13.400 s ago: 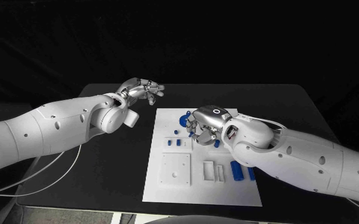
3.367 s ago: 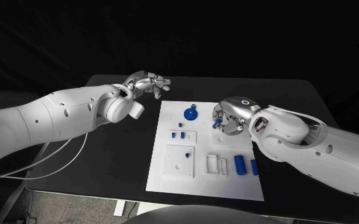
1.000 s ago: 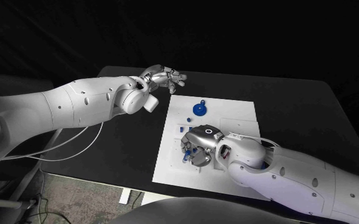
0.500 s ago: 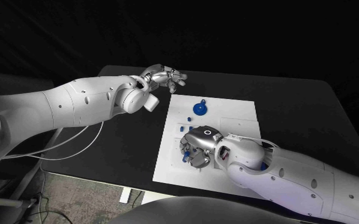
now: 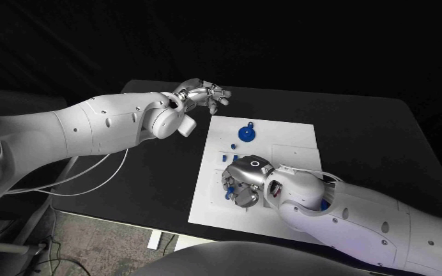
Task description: Assemble the parts on the task board
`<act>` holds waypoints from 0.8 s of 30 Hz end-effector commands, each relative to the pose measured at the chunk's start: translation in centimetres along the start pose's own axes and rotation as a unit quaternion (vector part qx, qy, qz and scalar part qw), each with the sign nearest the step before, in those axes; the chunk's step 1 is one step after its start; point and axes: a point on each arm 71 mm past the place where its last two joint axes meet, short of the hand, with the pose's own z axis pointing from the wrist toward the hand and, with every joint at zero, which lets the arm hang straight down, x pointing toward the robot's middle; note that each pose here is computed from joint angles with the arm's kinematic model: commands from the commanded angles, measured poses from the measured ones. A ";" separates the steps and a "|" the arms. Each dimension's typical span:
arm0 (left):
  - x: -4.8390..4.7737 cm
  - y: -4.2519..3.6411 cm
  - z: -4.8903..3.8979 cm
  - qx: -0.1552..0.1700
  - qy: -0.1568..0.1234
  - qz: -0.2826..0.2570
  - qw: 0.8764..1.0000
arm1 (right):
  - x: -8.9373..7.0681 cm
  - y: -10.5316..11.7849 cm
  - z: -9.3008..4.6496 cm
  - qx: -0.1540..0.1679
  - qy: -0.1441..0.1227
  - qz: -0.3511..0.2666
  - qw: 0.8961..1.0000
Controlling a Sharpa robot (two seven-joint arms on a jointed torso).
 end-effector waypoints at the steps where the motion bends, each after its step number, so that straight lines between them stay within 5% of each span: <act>1: 0.22 -0.10 0.06 0.004 0.009 -0.001 1.000 | 0.4 0.1 0.0 0.003 0.012 -0.026 1.000; 9: 0.22 -0.10 0.04 0.004 0.009 -0.001 1.000 | 0.5 0.4 0.1 0.002 -0.001 -0.076 0.997; 24: 0.12 -0.06 0.04 0.003 0.009 -0.001 1.000 | 1.2 1.1 0.1 -0.025 0.025 -0.045 0.998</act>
